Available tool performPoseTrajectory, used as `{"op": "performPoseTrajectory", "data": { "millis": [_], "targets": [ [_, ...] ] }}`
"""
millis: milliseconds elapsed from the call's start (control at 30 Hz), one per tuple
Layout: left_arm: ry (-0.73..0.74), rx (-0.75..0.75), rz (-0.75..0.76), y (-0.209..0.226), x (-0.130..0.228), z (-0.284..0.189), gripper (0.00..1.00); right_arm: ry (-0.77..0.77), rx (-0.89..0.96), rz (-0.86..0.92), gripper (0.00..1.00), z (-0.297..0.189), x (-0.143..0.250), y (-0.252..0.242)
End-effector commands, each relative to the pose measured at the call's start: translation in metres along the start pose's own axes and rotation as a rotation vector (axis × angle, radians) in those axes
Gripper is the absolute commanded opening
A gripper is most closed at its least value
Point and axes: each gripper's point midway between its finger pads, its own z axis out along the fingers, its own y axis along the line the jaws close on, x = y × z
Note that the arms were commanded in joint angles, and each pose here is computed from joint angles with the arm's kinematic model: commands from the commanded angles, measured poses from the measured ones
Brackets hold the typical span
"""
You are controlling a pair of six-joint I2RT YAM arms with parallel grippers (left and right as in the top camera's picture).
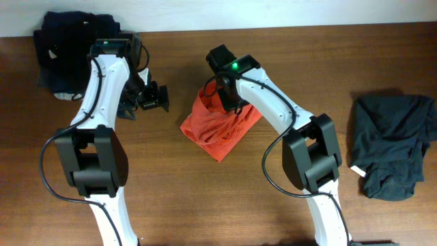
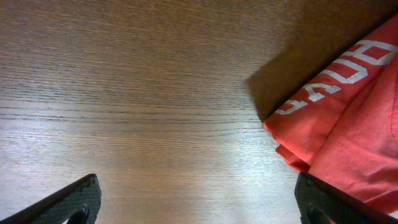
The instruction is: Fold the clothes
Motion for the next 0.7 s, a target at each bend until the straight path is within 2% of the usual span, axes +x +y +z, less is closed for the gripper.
{"op": "performPoseTrajectory", "data": {
  "millis": [0, 200, 300, 467, 667],
  "targets": [
    [0.006, -0.013, -0.008, 0.003, 0.0, 0.003, 0.99, -0.053, 0.094, 0.035, 0.04, -0.018, -0.015, -0.019],
    [0.006, -0.013, -0.008, 0.003, 0.0, 0.003, 0.99, -0.018, 0.161, 0.067, 0.05, -0.03, -0.007, -0.035],
    [0.006, -0.013, -0.008, 0.003, 0.0, 0.003, 0.99, 0.04, 0.173, 0.094, 0.18, -0.03, 0.008, -0.041],
    [0.006, -0.013, -0.008, 0.003, 0.0, 0.003, 0.99, 0.124, 0.151, 0.089, 0.33, -0.03, 0.027, -0.04],
    [0.014, -0.01, -0.006, 0.002, 0.002, 0.003, 0.99, 0.174, 0.13, 0.107, 0.38, -0.032, 0.038, -0.038]
  ]
}}
